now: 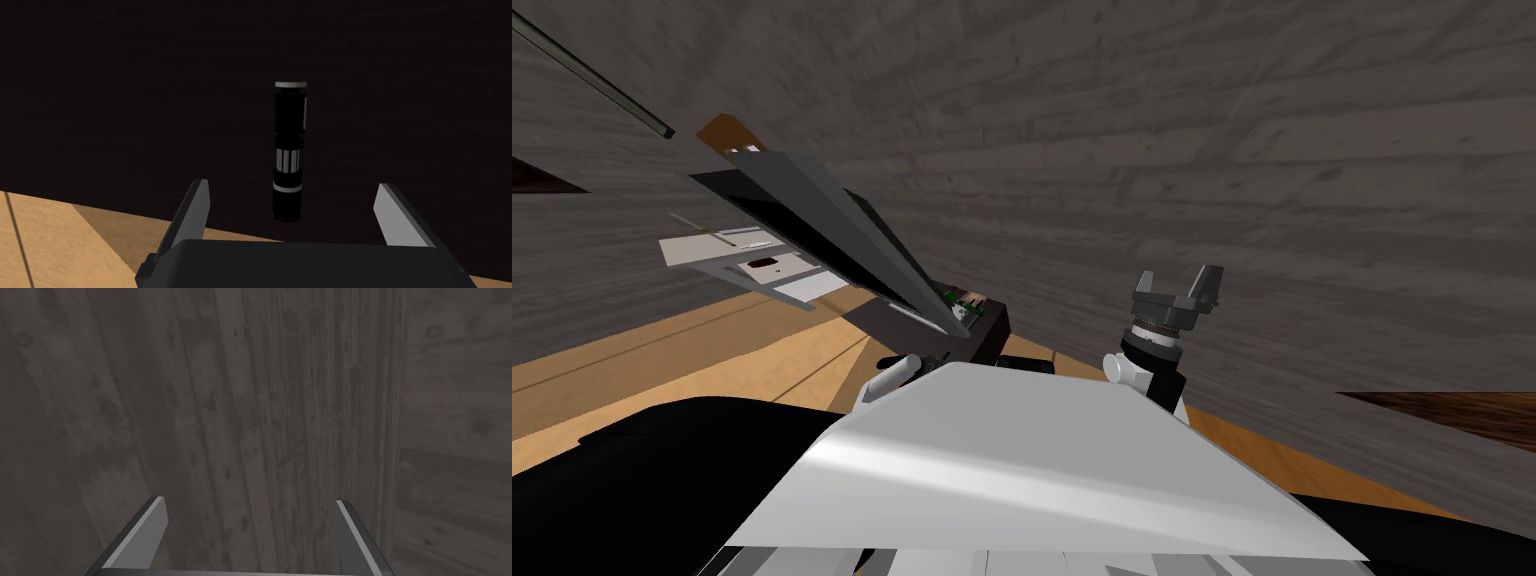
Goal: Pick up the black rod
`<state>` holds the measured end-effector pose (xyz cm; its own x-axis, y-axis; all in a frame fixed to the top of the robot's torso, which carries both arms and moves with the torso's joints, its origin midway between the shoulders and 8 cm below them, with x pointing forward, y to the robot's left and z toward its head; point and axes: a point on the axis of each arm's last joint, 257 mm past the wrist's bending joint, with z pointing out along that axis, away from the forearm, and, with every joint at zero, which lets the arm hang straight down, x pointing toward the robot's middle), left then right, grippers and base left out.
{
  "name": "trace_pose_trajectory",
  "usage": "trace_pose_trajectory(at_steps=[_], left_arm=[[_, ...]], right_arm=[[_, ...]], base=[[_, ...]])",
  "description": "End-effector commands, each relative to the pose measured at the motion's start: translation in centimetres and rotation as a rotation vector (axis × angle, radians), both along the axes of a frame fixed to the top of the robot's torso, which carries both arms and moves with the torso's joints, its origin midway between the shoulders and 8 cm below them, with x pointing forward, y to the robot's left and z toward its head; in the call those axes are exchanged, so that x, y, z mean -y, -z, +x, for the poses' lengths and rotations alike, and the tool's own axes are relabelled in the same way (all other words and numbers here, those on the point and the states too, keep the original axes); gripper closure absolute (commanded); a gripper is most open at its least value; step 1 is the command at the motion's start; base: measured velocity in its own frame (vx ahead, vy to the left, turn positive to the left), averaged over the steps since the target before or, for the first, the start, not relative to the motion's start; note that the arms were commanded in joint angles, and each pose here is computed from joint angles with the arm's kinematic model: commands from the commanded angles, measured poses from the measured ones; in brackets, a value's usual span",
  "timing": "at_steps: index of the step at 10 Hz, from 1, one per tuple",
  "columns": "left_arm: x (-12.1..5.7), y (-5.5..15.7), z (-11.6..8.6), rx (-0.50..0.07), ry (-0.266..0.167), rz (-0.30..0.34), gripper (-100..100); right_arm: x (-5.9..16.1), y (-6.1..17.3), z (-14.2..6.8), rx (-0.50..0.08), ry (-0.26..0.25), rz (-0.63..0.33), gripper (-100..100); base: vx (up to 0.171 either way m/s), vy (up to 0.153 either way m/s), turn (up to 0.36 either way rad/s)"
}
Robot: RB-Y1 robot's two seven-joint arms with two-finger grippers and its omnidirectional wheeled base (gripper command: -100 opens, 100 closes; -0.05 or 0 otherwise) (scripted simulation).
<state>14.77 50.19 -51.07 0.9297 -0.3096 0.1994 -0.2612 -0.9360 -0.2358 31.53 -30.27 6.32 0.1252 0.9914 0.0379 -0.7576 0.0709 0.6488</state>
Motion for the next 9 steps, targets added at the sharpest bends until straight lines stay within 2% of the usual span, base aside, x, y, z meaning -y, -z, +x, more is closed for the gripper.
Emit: trace_pose_trajectory(at_steps=[1, 2, 3, 9], left_arm=[[0.0, 0.0, 0.0, 0.0, 0.0, 0.0, -100], [0.1, 0.0, 0.0, -0.001, -0.002, -0.004, 0], [-0.3, 0.1, 0.4, 0.0, 0.002, 0.004, -100], [-1.2, 1.1, 2.0, 0.003, 0.025, 0.016, -100]], right_arm=[[0.0, 0.0, 0.0, 0.0, 0.0, 0.0, 0], [0.0, 0.0, 0.0, 0.0, 0.0, 0.0, 0], [0.0, 0.0, 0.0, 0.0, 0.0, 0.0, 0], [0.0, 0.0, 0.0, 0.0, 0.0, 0.0, 0]], base=[[0.065, 0.013, -0.007], [0.012, 0.003, 0.001], [0.006, -0.001, 0.049], [0.0, -0.009, 0.043]])
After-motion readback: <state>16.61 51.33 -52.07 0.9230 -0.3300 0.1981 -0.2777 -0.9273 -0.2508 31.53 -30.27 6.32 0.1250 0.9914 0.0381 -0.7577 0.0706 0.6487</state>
